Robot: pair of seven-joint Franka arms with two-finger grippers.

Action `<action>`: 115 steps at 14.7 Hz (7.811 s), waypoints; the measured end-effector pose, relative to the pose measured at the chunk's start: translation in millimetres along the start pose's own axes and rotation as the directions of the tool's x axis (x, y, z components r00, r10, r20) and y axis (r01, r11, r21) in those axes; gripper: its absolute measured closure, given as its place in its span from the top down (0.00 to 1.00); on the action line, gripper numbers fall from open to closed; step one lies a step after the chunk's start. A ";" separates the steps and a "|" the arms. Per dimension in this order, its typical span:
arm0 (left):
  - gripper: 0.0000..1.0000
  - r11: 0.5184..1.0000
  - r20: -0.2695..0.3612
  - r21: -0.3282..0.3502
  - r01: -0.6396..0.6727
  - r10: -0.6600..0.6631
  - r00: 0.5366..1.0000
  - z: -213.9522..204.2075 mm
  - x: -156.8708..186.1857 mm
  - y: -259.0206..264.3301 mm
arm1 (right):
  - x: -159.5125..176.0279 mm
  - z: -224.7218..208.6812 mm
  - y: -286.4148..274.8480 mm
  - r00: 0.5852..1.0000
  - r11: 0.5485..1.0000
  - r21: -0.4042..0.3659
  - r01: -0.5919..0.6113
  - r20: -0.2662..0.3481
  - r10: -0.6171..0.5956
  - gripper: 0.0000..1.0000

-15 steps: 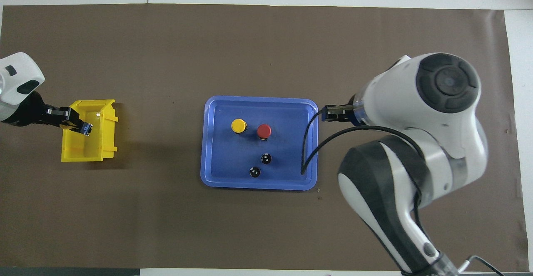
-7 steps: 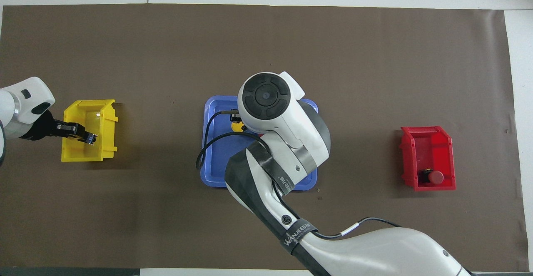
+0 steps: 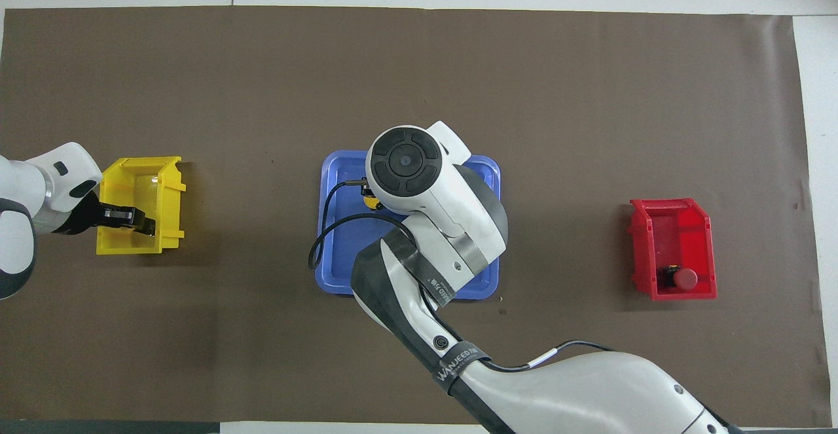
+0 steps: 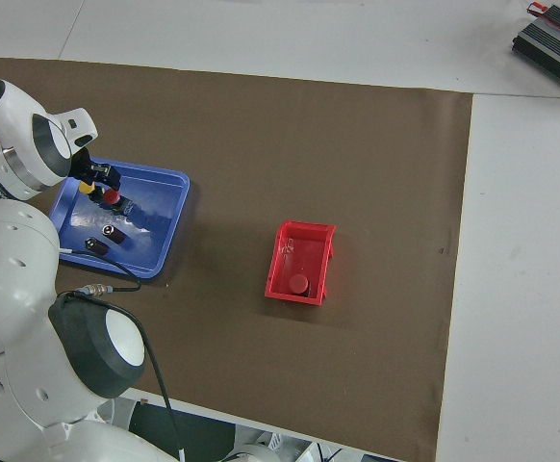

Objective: Sort red and yellow buttons by color

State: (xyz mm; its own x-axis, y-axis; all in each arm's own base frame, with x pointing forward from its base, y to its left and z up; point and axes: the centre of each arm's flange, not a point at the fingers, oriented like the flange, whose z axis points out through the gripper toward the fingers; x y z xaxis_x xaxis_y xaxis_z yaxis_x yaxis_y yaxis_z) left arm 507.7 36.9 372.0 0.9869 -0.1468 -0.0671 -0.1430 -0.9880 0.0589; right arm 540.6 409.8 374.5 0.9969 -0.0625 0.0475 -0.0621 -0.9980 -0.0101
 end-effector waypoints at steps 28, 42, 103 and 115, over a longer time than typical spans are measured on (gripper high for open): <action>1.00 0.991 -0.043 0.051 -0.121 0.123 0.991 -249.6 -5.0 63.5 | 33.7 -99.8 244.6 0.997 0.998 -0.033 0.062 0.050 -0.061 0.41; 1.00 0.987 -0.125 0.031 0.160 -0.155 0.980 -66.6 49.7 372.5 | -22.1 -38.6 452.7 0.978 0.981 -0.011 0.192 0.079 -0.191 0.41; 0.69 0.992 -0.079 0.064 -0.111 0.116 0.990 -8.6 76.1 7.2 | 41.9 -253.0 474.9 0.988 1.000 -0.009 0.030 0.155 -0.028 1.00; 1.00 0.987 -0.029 0.073 -0.143 0.145 0.989 -168.2 71.0 15.5 | 41.5 -251.0 475.1 0.987 1.000 -0.010 0.026 0.158 -0.024 1.00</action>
State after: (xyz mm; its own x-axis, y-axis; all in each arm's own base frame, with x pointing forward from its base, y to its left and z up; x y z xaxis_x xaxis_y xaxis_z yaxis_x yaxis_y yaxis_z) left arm 588.2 19.3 535.6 0.9575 -0.2871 -0.0286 -0.2873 -0.9578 -0.0049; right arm 540.4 -68.7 622.3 0.9932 -0.0365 -0.1105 -0.0366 -0.9993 0.0009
